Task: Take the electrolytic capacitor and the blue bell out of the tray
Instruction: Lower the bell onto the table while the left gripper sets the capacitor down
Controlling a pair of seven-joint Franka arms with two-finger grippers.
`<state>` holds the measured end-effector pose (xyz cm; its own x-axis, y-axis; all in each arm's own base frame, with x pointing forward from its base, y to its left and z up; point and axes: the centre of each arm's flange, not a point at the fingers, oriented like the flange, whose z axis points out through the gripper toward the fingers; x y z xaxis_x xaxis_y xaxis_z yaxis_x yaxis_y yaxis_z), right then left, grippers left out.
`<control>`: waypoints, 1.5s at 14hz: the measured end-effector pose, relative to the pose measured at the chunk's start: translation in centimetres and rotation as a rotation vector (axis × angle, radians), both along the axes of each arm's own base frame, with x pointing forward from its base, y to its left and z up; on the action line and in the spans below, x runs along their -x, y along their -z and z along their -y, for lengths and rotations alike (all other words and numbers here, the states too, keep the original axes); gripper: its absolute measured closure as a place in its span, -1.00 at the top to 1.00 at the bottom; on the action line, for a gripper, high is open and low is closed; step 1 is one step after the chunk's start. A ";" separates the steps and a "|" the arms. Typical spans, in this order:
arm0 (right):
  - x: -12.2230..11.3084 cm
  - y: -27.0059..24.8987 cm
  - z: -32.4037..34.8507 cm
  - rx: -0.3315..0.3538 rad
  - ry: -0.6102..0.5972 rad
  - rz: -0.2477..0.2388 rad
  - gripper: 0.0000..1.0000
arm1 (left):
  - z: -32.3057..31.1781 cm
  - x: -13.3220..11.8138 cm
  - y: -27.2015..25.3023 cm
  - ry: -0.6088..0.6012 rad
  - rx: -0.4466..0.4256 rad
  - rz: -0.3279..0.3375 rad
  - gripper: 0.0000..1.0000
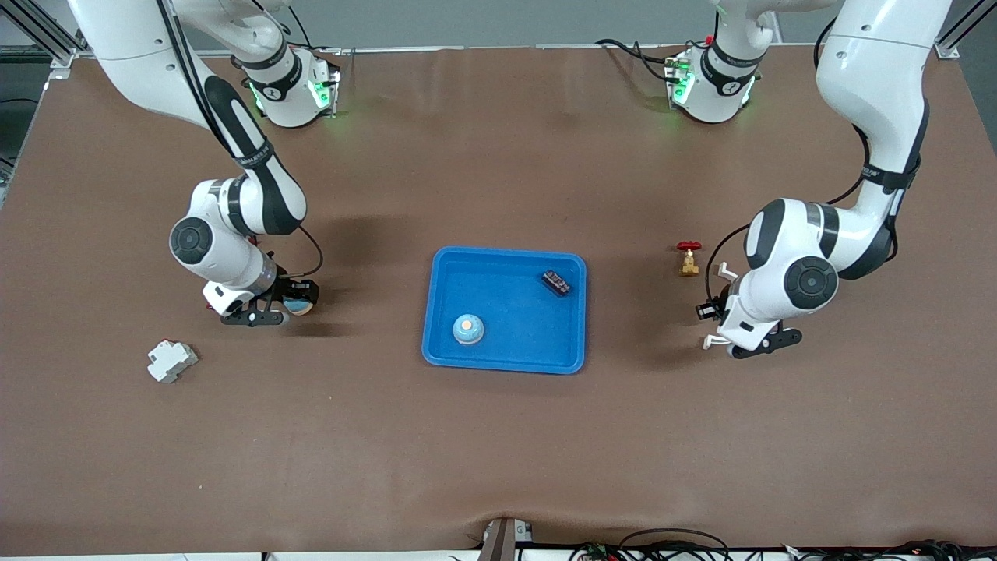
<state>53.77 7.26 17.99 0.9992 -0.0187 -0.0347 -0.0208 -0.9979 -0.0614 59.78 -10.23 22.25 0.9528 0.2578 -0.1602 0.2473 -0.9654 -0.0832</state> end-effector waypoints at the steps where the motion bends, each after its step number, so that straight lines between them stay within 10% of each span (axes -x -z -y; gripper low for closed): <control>1: 0.0 0.2 0.0 0.001 0.000 0.002 0.33 | -0.3 0.1 0.4 -0.003 0.000 -0.001 -0.32; 6: -0.1 0.9 0.1 0.003 0.004 0.016 0.34 | -0.9 0.4 1.2 -0.011 -0.002 -0.015 -0.32; 10: -0.2 1.0 0.1 0.002 0.005 0.012 1.00 | -1.1 0.7 2.3 -0.014 -0.003 -0.032 -0.32; 15: -6.1 -10.0 -2.2 -0.044 0.047 -0.133 1.00 | -1.1 0.8 3.0 -0.014 -0.002 -0.042 -0.32; 21: -9.5 -22.2 -11.1 -0.086 0.139 0.007 1.00 | -1.0 1.0 3.6 -0.014 -0.002 -0.050 -0.31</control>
